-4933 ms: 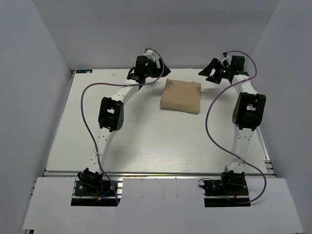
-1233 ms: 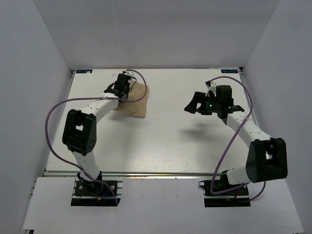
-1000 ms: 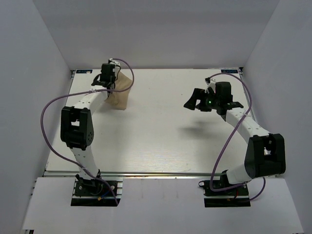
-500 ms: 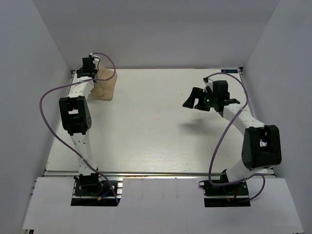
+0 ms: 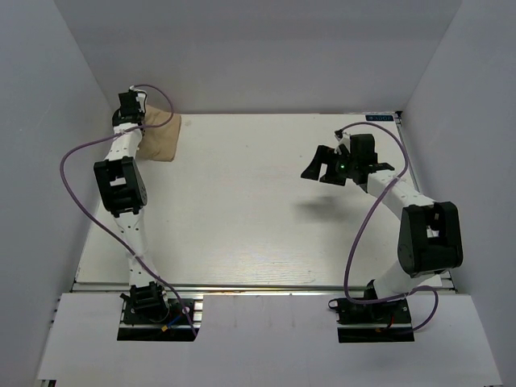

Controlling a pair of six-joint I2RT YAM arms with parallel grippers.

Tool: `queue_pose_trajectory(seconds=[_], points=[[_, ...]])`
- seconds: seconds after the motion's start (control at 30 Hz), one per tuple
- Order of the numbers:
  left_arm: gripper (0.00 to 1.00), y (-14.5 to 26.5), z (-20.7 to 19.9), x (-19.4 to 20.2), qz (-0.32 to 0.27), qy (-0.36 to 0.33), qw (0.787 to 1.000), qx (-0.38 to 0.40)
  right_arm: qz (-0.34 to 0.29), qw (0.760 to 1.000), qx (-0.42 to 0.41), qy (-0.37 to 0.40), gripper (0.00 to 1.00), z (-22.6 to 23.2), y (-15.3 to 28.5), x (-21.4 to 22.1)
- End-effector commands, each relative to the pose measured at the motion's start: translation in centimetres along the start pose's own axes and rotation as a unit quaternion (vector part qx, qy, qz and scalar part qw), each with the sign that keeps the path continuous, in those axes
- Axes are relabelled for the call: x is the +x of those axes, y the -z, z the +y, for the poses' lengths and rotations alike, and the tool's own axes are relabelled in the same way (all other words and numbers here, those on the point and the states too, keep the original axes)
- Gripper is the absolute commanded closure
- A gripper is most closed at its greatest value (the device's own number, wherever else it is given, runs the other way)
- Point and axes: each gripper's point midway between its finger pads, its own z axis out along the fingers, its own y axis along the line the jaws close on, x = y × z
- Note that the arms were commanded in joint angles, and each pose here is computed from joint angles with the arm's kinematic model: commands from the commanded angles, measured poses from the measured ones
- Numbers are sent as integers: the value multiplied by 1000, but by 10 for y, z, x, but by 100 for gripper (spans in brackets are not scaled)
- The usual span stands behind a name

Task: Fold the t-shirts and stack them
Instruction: Put the neatly folded tshirt into the corner of the board with the left arm

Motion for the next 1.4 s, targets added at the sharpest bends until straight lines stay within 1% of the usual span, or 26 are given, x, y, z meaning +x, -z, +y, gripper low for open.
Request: queue_pose_trajectory(seconds=[0.0,0.03,0.07,0.23,0.27,0.37,0.43,0.47,0.53,0.57,0.6,0.7,0.73,0.77,0.8,0.83,0.87,0.9,0.97,1.0,1.07,1.1,1.17,1.2,1.27,1.37], points=[[93,15,35,-30,-29,44,997,-52,-13,1000,-20,4,10,11,-3,-14],[30,19,42,-32,-26,51,996,-66,-14,1000,-19,3,10,10,-3,-15],[0,21,48,-35,-28,54,995,-78,-12,1000,-22,2,10,10,-4,-14],[0,27,46,-47,-51,63,995,-60,-13,1000,-22,4,10,12,-2,-12],[0,37,49,-55,-60,70,994,-53,-13,1000,-21,5,10,11,-1,-12],[0,45,27,-52,-62,82,995,-8,-19,999,-27,10,10,15,0,-13],[0,58,13,-59,-71,90,993,26,-26,999,-30,14,10,17,3,-14],[0,63,-15,-55,-61,96,990,86,-27,999,-30,14,10,17,3,-14],[0,77,-36,-57,-53,114,980,154,-34,999,-28,20,10,18,6,-16],[0,93,-55,-64,-50,147,967,201,-31,999,-25,22,10,18,6,-14],[0,105,-66,-62,-38,156,962,221,-44,999,-12,27,10,16,13,-21],[0,159,-89,-76,-49,177,952,246,-50,998,22,35,10,7,24,-20],[0,169,-109,-57,-33,164,951,259,-67,996,41,47,10,4,34,-26],[0,196,-135,-61,-44,157,948,272,-67,995,60,46,10,-3,35,-23],[0,236,-130,-86,-102,163,941,279,-65,995,65,44,10,-6,36,-17],[0,244,-150,-58,-84,147,944,283,-78,993,66,51,10,-5,43,-17],[0,274,-179,-55,-93,138,937,308,-82,993,57,55,10,-1,45,-16],[0,289,-188,-55,-110,142,931,317,-80,994,55,53,10,-2,44,-10],[0,318,-207,-24,-100,137,926,338,-91,993,41,59,10,4,50,-7],[0,332,-231,4,-76,124,924,353,-90,993,41,57,10,4,51,-4],[0,359,-238,15,-84,121,919,366,-89,994,43,56,10,2,52,2],[0,368,-252,43,-64,105,917,380,-86,994,43,56,10,1,53,6],[0,390,-254,42,-84,134,901,403,-88,994,29,64,10,6,55,10],[0,391,-259,55,-76,131,901,407,-84,994,29,62,10,4,54,15],[0,396,-266,59,-81,123,902,405,-92,993,21,64,10,6,54,16],[0,390,-268,62,-72,106,918,376,-102,993,15,61,10,5,53,17]])
